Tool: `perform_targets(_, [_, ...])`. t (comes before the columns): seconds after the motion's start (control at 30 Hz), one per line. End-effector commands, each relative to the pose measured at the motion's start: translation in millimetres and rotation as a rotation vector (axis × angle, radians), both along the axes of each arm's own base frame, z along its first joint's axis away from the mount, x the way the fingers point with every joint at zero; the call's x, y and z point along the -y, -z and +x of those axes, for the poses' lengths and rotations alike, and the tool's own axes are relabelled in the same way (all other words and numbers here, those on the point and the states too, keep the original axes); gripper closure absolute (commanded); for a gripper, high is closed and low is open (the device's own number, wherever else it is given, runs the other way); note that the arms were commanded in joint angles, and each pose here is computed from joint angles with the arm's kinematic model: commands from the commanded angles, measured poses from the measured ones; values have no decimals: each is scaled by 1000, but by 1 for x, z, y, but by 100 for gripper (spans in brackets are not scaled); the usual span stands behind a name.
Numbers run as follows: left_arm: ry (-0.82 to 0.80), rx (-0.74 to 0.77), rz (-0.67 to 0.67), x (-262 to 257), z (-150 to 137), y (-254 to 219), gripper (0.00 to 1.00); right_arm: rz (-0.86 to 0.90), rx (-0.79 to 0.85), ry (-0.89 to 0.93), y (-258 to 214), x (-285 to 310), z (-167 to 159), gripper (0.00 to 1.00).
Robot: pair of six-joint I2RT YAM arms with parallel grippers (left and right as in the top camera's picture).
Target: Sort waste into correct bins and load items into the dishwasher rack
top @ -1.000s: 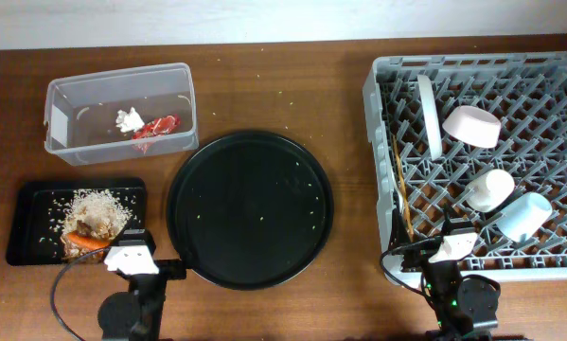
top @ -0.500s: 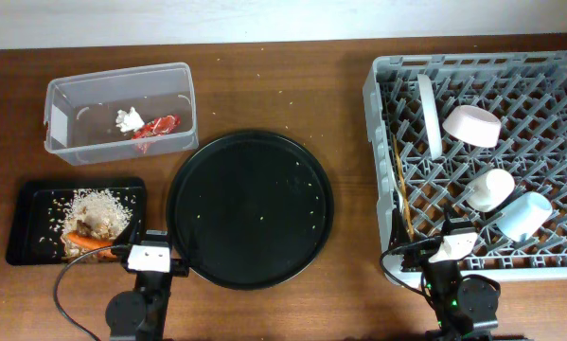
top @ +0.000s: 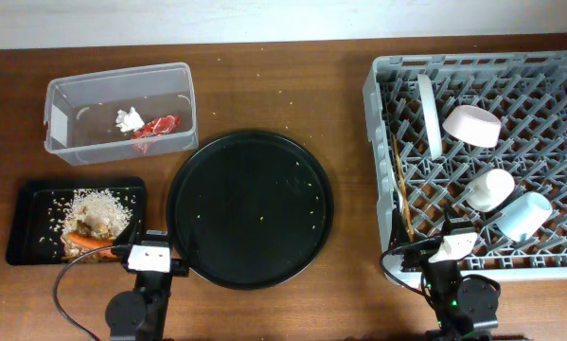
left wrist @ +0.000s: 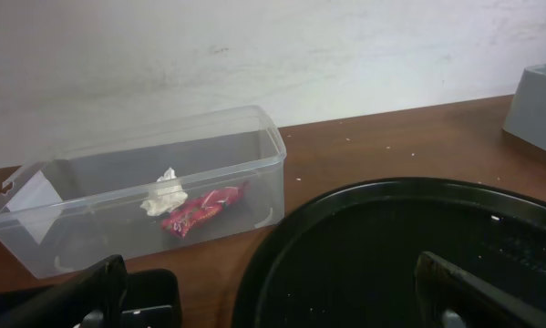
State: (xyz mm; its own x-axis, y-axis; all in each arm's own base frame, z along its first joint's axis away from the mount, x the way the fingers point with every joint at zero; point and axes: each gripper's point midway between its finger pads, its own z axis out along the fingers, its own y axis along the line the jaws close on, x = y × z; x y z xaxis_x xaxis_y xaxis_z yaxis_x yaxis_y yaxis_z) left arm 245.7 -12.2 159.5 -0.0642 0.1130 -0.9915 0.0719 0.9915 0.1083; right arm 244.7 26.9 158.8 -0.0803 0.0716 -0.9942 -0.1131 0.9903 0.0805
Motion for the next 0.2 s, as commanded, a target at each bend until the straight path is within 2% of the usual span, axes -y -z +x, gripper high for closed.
perform_targets(0.0, [10,-1,12,1,0,2,1,0,-4,5,2,1,0,1])
perform_targets(0.17, [10,0,12,1,0,1,1,0,-4,5,2,1,0,1])
